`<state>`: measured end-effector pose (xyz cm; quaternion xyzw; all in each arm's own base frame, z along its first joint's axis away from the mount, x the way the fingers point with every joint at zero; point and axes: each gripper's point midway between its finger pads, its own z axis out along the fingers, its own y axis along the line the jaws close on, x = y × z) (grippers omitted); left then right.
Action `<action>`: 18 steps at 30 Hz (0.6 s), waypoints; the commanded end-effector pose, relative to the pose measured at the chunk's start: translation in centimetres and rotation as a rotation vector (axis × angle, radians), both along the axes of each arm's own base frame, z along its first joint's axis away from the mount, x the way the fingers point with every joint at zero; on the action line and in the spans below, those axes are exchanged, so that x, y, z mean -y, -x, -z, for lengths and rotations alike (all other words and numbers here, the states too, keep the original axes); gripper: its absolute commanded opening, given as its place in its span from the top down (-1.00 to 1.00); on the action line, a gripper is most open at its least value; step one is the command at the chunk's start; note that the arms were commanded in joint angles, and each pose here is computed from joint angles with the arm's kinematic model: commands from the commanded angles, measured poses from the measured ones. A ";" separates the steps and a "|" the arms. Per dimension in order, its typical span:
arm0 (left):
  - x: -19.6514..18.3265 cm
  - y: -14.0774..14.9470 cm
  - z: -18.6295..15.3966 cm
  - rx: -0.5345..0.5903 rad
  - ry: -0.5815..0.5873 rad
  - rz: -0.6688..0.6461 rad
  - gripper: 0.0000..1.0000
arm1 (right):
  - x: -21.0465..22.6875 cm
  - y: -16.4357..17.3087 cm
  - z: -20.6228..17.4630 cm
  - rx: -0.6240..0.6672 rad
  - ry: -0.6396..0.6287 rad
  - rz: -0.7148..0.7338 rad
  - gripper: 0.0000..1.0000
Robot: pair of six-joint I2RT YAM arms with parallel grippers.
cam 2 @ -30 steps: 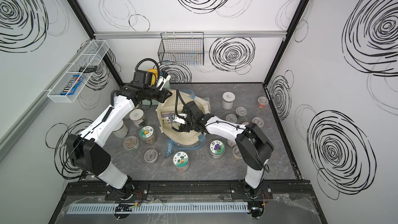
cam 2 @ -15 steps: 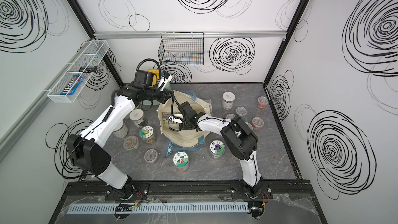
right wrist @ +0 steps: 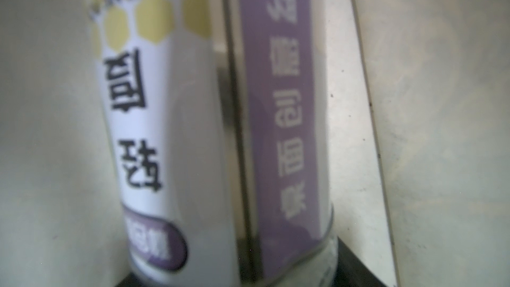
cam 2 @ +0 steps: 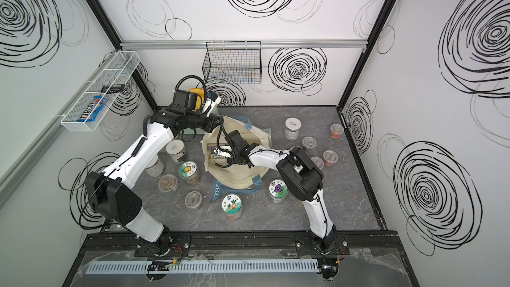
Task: Take out the seed jars from the canvas bag
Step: Pick up the seed jar from the canvas bag.
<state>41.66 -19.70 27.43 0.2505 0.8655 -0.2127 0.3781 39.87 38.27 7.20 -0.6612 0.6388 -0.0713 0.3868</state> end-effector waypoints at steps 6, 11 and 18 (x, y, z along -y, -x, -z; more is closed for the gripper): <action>0.1 -0.7 -5.0 0.148 0.047 -0.013 1.00 | 0.1 0.5 -2.9 0.028 -0.082 0.016 -0.31; -1.1 -1.8 -5.9 0.169 0.069 -0.080 1.00 | 0.6 1.5 -6.4 0.059 -0.190 0.033 -0.16; -2.5 -3.5 -7.7 0.191 0.120 -0.166 1.00 | 1.5 3.4 -11.4 0.075 -0.350 0.053 -0.14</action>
